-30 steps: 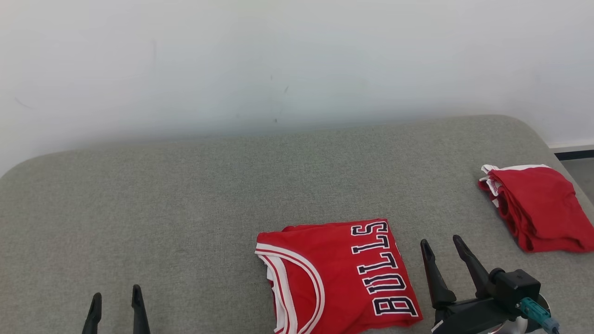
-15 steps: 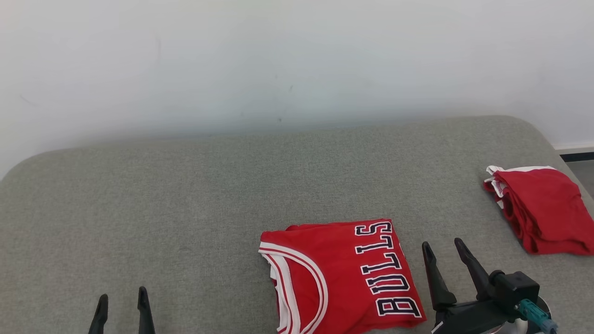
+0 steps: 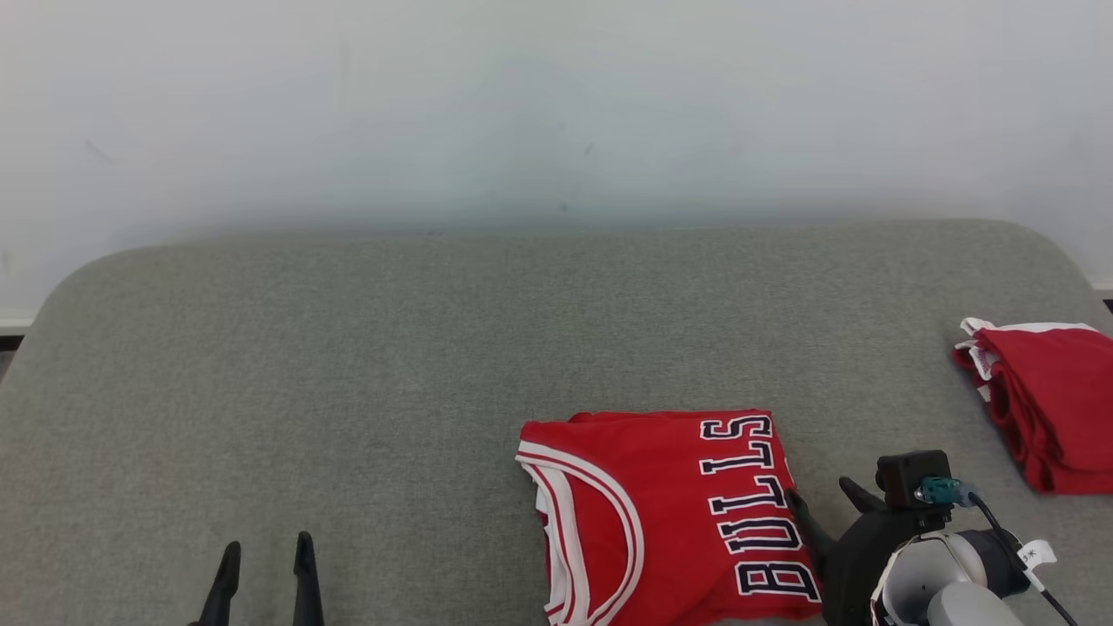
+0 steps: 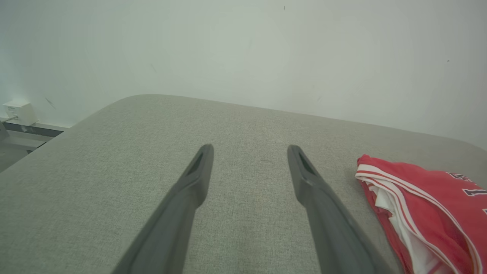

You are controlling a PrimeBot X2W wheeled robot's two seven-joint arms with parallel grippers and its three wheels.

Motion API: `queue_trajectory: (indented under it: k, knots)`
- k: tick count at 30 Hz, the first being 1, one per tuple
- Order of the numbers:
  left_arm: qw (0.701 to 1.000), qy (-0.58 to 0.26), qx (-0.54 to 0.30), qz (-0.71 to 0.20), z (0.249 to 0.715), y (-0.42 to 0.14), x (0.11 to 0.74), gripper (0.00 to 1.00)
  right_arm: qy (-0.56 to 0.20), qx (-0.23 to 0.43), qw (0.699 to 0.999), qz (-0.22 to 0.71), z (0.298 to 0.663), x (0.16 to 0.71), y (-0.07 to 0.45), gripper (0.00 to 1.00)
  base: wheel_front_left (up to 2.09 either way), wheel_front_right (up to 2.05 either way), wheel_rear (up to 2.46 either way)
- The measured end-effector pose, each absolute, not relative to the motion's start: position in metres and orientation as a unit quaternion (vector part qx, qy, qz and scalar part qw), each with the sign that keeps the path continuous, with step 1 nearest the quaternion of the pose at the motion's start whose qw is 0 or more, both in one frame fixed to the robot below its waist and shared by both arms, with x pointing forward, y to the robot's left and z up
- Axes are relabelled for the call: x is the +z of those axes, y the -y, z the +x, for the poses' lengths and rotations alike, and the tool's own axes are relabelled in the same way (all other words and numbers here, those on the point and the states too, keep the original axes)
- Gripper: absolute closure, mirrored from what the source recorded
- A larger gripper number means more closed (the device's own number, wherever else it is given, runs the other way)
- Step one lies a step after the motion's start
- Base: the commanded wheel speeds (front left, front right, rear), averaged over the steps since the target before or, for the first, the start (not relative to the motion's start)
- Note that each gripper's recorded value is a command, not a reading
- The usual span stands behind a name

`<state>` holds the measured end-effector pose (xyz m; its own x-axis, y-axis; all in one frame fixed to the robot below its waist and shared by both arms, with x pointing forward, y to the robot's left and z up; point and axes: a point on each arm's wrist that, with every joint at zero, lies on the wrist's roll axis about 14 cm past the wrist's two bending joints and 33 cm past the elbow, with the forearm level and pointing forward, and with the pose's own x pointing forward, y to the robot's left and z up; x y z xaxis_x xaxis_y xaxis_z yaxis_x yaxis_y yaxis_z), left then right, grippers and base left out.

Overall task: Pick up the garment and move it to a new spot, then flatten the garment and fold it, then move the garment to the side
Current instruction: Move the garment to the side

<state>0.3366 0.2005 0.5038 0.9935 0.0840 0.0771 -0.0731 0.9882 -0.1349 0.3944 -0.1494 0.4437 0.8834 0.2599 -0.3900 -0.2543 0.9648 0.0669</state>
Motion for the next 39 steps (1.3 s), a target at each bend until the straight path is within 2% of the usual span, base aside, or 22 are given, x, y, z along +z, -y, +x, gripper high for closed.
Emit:
queue_trajectory:
  k: [5,16,17,18,19,26,30,31,33,34,35,39]
  knots:
    - [0.996,0.032,0.038,-0.068,0.335,-0.200,0.498,0.00,-0.285,0.134,0.949,-0.014,0.396,0.415,0.151,0.00,0.00,0.00,0.00]
    - [0.996,0.021,0.050,-0.066,0.342,-0.208,0.492,0.00,-0.390,0.140,0.910,-0.011,0.398,0.369,0.137,0.00,0.00,0.00,0.00]
    - [0.996,0.019,0.051,-0.066,0.341,-0.208,0.490,0.00,-0.396,0.142,0.907,-0.013,0.398,0.366,0.135,0.35,0.00,0.00,0.00]
    - [0.996,0.018,0.052,-0.066,0.341,-0.209,0.490,0.00,-0.399,0.144,0.905,-0.016,0.399,0.365,0.134,0.63,0.00,0.00,0.00]
    - [0.996,0.017,0.053,-0.066,0.341,-0.209,0.489,0.00,-0.399,0.147,0.905,-0.021,0.400,0.365,0.133,1.00,0.00,0.00,0.00]
    - [0.996,0.023,0.052,-0.069,0.346,-0.207,0.493,0.00,-0.373,0.163,0.910,-0.077,0.420,0.383,0.139,1.00,0.00,0.00,0.00]
    - [0.996,0.033,0.043,-0.072,0.359,-0.201,0.500,0.00,-0.322,0.162,0.925,-0.120,0.458,0.424,0.150,1.00,0.00,0.00,0.00]
    - [0.996,0.039,0.038,-0.075,0.366,-0.198,0.503,0.00,-0.294,0.159,0.932,-0.139,0.476,0.449,0.157,1.00,0.00,0.00,0.00]
    - [0.996,0.041,0.033,-0.077,0.373,-0.193,0.504,0.00,-0.273,0.147,0.937,-0.161,0.489,0.469,0.173,1.00,0.00,0.00,0.00]
    - [0.996,0.041,0.033,-0.077,0.373,-0.193,0.504,0.00,-0.273,0.147,0.937,-0.161,0.489,0.469,0.173,1.00,0.00,0.00,0.00]
    - [0.996,0.042,0.024,-0.079,0.380,-0.187,0.505,0.00,-0.268,0.126,0.939,-0.175,0.495,0.481,0.197,1.00,0.00,0.00,0.00]
    - [0.996,0.043,0.009,-0.081,0.392,-0.178,0.504,0.00,-0.267,0.090,0.939,-0.197,0.494,0.497,0.237,1.00,0.00,0.00,0.00]
